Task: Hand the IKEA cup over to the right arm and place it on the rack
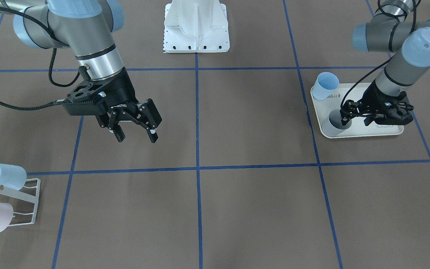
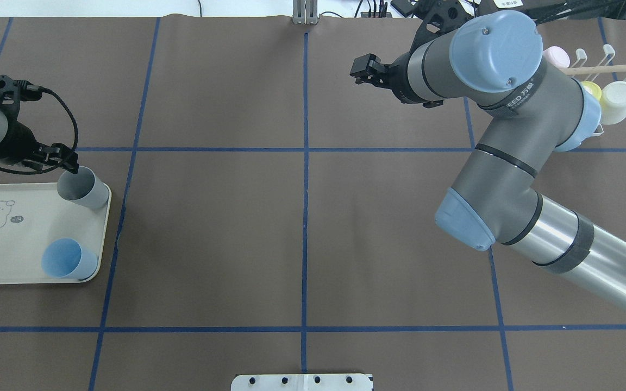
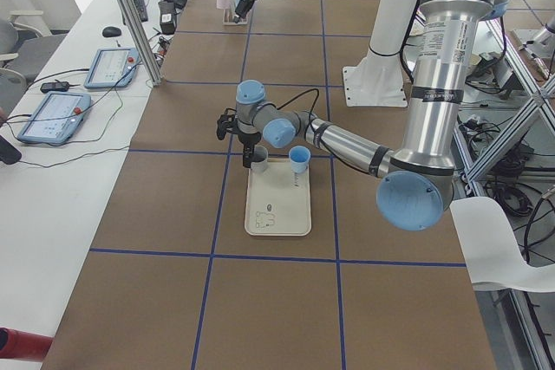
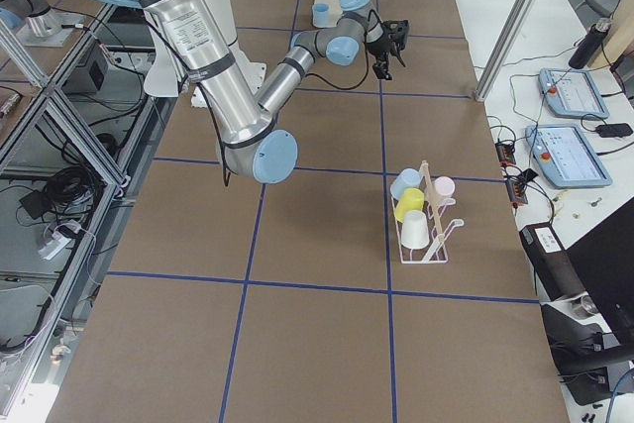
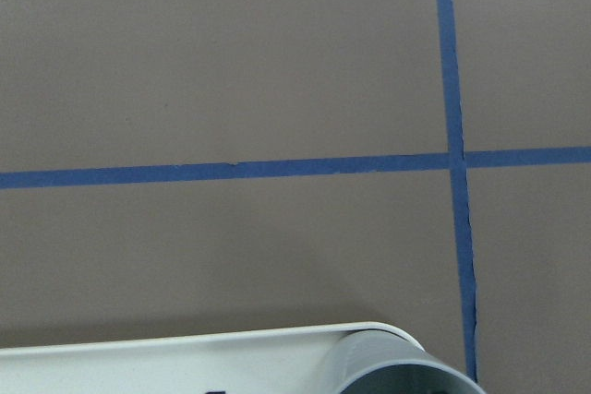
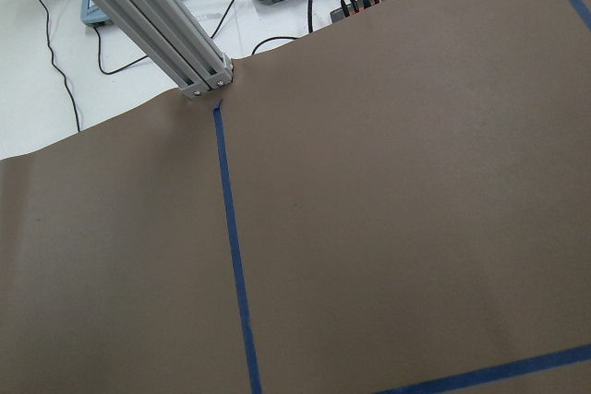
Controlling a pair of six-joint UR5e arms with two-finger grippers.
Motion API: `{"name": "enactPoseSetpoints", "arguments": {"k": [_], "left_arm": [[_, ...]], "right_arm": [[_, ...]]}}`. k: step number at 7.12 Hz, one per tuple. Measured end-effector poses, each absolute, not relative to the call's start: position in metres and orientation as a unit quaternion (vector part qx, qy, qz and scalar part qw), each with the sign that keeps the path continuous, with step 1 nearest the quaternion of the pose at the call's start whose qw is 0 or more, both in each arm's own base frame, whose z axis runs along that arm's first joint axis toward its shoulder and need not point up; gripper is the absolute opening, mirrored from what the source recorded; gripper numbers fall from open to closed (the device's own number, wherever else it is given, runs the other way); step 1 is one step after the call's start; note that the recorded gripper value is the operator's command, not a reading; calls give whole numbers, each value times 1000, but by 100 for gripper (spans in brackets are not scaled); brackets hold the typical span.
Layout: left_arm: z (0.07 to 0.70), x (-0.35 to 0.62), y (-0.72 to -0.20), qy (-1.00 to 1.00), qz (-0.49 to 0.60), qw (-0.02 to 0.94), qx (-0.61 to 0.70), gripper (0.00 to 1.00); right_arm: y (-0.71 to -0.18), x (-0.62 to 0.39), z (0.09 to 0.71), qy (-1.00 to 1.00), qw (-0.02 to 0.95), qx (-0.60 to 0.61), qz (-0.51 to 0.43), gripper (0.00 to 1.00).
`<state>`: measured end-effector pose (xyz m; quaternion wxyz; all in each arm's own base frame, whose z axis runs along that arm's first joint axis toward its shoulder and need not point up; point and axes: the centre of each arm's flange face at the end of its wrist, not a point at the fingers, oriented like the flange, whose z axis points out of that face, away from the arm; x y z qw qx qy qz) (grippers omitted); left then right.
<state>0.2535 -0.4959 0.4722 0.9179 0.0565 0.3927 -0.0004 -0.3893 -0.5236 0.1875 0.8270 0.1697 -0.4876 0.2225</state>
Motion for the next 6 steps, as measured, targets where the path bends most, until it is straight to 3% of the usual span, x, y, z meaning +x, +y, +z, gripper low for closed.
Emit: {"name": "enactPoseSetpoints", "arguments": {"k": [2,3,4,5,6], "left_arm": [[476,256,-493,393,1,918,49,82],[477,261,-490,395,6,918,44,75],[479,268,-486,397,13,917,38,58],[482,275,-483,396,18,918,33,15],[487,281,-481,393,21,919,29,0]], "right_arm": [[-523,-389,187,-488,826,171,222,100],[-523,-389,186,-489,826,171,222,100],[-523,-389,186,-489,826,171,222,100],[-523,-389,186,-489,826,171,222,100],[-523,-389,186,-489,826,171,222,100]]}}
